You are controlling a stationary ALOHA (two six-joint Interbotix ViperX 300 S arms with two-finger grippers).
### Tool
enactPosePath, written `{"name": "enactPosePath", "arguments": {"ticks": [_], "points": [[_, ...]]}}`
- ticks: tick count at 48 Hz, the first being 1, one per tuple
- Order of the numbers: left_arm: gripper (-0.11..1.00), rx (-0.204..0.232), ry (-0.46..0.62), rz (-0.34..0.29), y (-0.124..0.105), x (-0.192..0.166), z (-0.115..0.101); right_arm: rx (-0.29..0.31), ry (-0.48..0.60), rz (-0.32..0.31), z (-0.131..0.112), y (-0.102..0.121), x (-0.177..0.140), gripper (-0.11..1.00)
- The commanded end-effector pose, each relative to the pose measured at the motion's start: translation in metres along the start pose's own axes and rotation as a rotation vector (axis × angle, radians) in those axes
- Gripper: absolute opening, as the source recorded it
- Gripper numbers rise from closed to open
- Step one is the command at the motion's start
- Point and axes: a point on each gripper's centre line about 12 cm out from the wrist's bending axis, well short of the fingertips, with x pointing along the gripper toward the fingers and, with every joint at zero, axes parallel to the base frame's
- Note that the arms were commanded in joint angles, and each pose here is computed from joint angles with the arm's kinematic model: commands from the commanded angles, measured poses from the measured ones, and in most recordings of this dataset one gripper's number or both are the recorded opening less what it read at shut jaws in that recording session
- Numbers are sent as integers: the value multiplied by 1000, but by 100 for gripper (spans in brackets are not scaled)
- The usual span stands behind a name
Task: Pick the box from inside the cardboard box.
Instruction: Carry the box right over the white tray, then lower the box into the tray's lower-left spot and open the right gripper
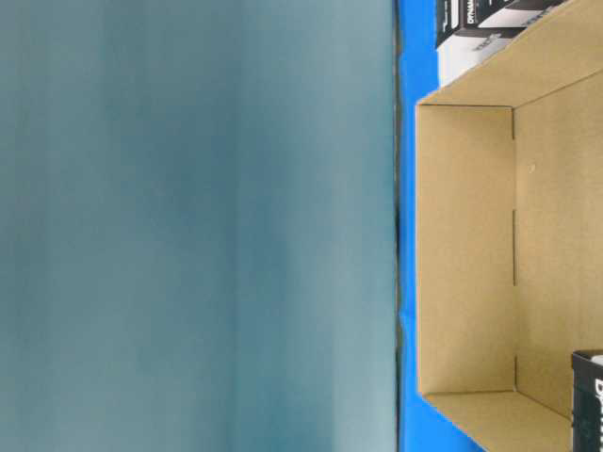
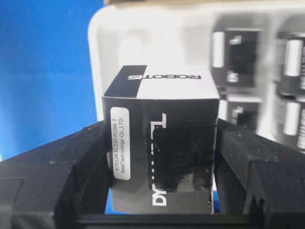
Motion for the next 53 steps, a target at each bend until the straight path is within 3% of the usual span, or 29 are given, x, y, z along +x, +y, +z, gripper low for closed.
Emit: {"name": "enactPosePath", "arguments": {"ticks": [1,11,27,53], "points": [[-3,0,-20,-2,-1,-1,10,-14,-29,12,-9,5,20,62],[-3,-1,-19,0,-1,0,9,-26,-80,10,-22,5,69,62],[-3,-23,-23,-3,-1,0,10,-26,-37,-18,-32,-4,138,62],[-3,-23,-26,-3,-1,0,11,-59,14,-46,-38,-15,183,62]]}}
